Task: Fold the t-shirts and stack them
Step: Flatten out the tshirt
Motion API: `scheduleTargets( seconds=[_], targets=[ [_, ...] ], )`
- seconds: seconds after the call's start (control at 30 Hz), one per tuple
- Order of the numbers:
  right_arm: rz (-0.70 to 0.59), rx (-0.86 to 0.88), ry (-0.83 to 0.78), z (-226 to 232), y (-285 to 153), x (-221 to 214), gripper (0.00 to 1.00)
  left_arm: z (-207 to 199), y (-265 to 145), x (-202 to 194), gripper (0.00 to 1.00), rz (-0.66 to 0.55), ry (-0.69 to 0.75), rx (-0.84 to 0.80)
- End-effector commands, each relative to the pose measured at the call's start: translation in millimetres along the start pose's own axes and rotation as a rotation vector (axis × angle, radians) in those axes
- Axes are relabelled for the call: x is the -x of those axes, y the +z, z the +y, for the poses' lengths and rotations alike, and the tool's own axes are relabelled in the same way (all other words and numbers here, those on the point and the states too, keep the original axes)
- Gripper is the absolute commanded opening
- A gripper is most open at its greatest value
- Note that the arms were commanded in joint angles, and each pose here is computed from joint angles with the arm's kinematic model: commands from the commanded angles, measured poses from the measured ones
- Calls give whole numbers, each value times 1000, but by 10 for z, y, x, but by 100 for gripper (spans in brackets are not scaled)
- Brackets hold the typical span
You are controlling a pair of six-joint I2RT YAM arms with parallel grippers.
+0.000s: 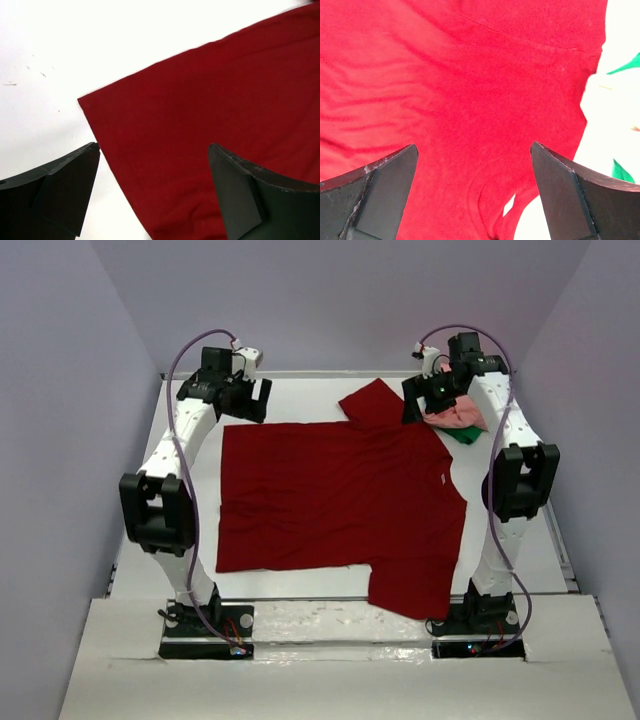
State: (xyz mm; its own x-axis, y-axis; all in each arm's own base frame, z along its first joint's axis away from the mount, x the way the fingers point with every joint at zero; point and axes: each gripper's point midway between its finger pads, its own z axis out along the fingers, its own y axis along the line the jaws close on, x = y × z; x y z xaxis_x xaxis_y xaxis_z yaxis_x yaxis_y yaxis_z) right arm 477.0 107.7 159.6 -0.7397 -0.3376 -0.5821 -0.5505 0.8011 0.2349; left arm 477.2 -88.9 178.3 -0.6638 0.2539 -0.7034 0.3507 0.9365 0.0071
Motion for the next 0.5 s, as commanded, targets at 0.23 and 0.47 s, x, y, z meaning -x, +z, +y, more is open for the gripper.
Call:
scheduleTargets(
  seconds=[0.23,0.47],
  targets=[
    [74,55,16,178,84,-484,100,-501,-24,-837,99,122,12,-140],
    [130,94,53,137,349,-695,100,-513,280,-1179,99,195,14,-158]
  ],
)
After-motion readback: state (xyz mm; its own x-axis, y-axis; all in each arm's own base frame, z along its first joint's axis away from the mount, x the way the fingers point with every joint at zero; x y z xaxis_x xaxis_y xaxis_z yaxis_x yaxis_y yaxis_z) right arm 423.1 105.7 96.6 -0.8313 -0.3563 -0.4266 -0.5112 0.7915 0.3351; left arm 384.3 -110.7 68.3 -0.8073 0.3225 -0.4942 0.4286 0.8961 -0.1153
